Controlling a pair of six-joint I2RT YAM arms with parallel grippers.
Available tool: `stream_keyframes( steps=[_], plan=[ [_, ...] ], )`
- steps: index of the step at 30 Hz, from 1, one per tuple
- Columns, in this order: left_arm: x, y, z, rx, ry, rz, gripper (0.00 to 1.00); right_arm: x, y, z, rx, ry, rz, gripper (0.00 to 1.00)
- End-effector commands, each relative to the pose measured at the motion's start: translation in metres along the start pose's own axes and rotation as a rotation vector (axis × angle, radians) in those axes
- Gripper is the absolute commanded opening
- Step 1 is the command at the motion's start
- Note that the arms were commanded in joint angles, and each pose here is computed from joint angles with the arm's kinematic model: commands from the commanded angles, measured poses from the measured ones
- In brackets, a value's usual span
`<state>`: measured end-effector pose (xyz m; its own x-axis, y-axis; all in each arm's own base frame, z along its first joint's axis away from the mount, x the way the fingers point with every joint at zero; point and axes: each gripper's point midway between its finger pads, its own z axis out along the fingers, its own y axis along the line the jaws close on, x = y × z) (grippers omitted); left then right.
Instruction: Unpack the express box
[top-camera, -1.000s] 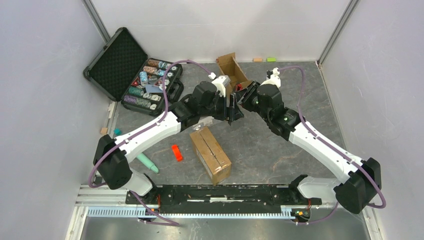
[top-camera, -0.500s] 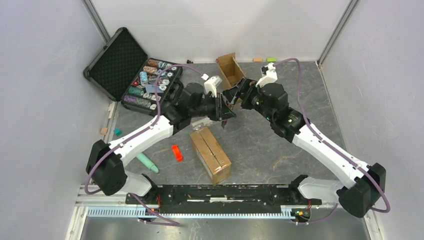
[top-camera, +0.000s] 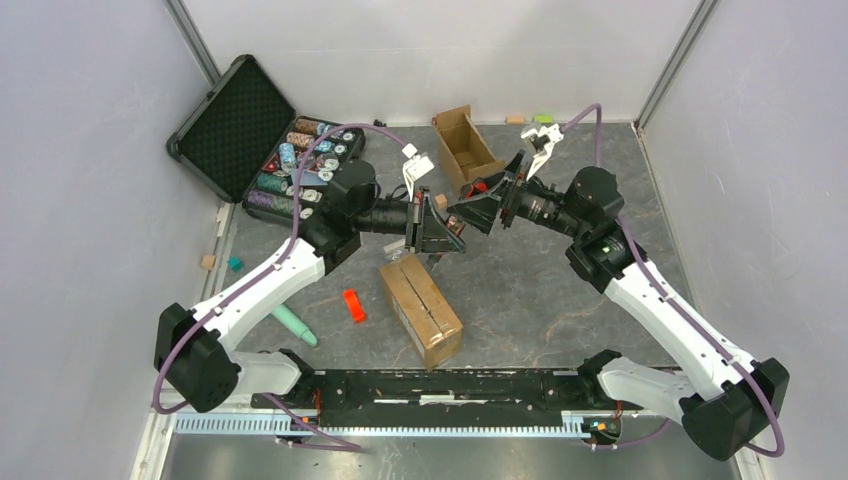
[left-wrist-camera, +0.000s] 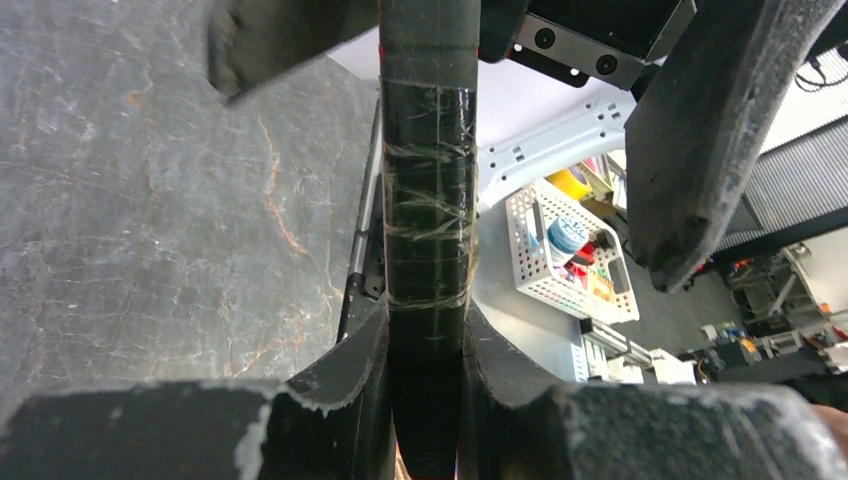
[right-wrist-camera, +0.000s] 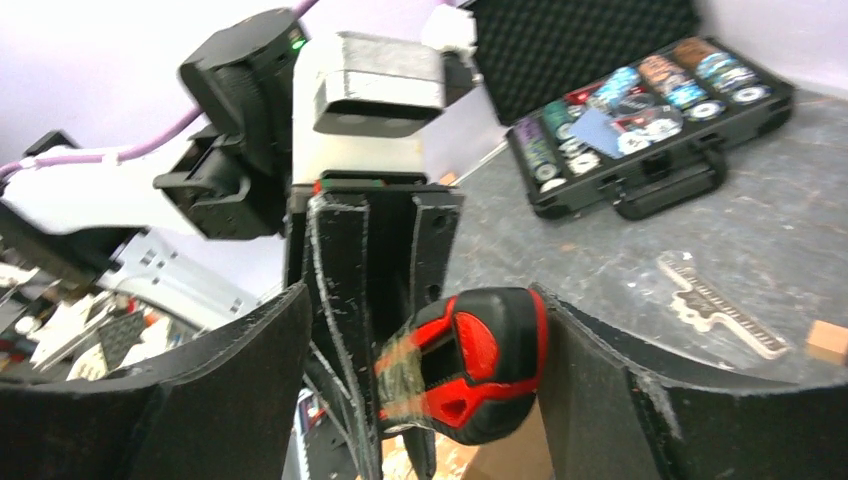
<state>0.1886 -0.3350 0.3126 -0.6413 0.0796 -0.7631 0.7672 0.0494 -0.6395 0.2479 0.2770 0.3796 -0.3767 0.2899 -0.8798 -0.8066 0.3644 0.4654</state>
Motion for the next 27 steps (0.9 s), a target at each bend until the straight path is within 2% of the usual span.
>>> stream_keyframes(
  steps=[1, 9, 13, 15, 16, 17, 18, 19, 20, 22, 25, 27],
  plan=[
    [0.0, -0.027, -0.007, 0.117, 0.016, 0.112, 0.02, 0.003, 0.029, -0.006, -0.147, 0.034, -0.064, 0.77],
    [-0.001, -0.029, -0.007, 0.129, 0.01, 0.113, 0.02, 0.013, 0.034, -0.007, -0.173, 0.034, -0.017, 0.55],
    [0.0, -0.029, -0.007, 0.131, 0.015, 0.108, 0.02, 0.013, 0.033, -0.006, -0.171, 0.034, -0.013, 0.47],
    [0.002, -0.027, -0.007, 0.122, 0.016, 0.096, 0.02, 0.013, 0.033, -0.005, -0.171, 0.036, -0.01, 0.36],
    [0.002, -0.024, -0.007, 0.106, 0.013, 0.089, 0.02, 0.013, 0.033, -0.004, -0.17, 0.037, -0.008, 0.28],
    [0.002, -0.022, -0.007, 0.093, 0.013, 0.083, 0.03, 0.014, 0.033, -0.004, -0.17, 0.041, -0.01, 0.15],
    [0.003, -0.017, -0.008, 0.063, 0.012, 0.067, 0.09, 0.015, 0.031, -0.004, -0.157, 0.045, -0.01, 0.05],
    [0.004, -0.011, -0.009, 0.022, 0.009, 0.05, 0.26, 0.015, 0.027, -0.004, -0.131, 0.046, -0.017, 0.0],
    [0.005, -0.006, -0.013, -0.014, 0.008, 0.044, 0.33, 0.013, 0.022, -0.004, -0.099, 0.044, -0.029, 0.0],
    [0.012, 0.011, -0.025, -0.151, 0.012, 0.029, 0.56, 0.011, 0.01, -0.006, -0.02, 0.047, -0.054, 0.0],
    [0.024, 0.021, -0.051, -0.323, 0.028, 0.031, 0.68, 0.01, -0.017, -0.012, 0.146, 0.067, -0.091, 0.0],
    [0.035, 0.02, -0.064, -0.385, 0.048, 0.022, 0.69, 0.01, -0.028, -0.016, 0.213, 0.063, -0.111, 0.0]
  ],
)
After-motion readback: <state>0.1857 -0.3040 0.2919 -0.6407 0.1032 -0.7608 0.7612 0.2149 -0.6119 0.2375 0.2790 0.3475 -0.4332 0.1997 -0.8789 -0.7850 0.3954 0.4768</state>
